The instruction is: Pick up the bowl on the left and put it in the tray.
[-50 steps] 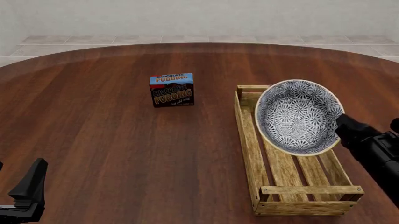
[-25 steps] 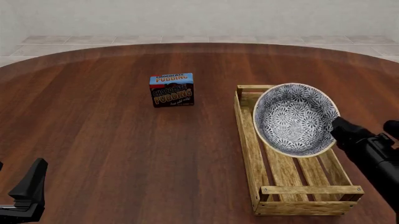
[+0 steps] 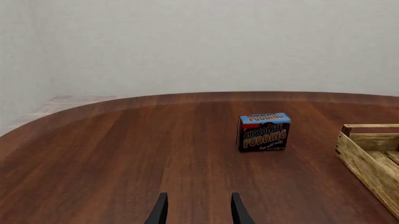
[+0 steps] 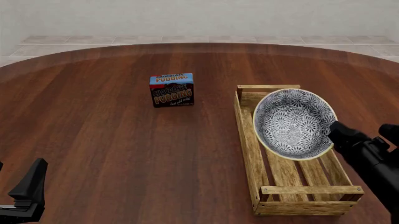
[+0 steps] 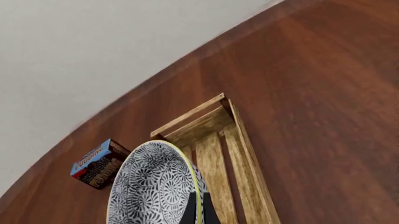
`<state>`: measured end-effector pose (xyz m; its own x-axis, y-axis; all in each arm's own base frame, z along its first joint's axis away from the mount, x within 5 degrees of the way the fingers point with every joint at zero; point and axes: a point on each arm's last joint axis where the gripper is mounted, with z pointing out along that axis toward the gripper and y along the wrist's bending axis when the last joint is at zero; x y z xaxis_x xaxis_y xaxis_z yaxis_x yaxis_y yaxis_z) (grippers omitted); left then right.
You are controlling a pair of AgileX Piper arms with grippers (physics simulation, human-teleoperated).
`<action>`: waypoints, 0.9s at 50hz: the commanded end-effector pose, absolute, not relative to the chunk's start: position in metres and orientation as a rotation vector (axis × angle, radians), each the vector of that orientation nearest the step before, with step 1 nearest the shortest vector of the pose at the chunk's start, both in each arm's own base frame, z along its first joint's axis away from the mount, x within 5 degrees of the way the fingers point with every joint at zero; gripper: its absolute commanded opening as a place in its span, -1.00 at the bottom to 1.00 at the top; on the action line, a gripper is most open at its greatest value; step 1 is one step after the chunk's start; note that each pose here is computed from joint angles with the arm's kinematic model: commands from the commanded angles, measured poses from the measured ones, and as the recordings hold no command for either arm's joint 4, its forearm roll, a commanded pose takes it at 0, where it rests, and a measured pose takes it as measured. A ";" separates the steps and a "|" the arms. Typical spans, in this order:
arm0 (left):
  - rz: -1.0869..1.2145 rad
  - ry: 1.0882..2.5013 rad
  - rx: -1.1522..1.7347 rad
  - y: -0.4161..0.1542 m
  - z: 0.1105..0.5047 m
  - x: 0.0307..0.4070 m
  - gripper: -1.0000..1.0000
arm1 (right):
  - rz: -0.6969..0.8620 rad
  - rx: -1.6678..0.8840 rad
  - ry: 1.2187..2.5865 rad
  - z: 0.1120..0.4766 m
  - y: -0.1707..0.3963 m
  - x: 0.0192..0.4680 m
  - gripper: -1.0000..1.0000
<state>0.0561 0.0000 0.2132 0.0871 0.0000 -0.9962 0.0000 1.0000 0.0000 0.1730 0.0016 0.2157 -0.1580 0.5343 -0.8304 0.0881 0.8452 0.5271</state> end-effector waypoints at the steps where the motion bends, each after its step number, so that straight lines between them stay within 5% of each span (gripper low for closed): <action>1: 0.000 1.484 0.000 0.000 0.213 0.056 1.00 | 0.432 0.506 1.702 0.212 0.001 0.174 -1.00; 45: 0.000 1.484 0.000 0.000 0.213 0.056 1.00 | 0.467 0.563 1.723 0.203 0.002 0.175 -1.00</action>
<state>0.0561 0.0000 0.2132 0.0871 0.0000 -0.9962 0.0000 1.0000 0.0000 0.1734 0.0020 0.2027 -0.1864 0.5815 -0.7919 0.1186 0.8135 0.5694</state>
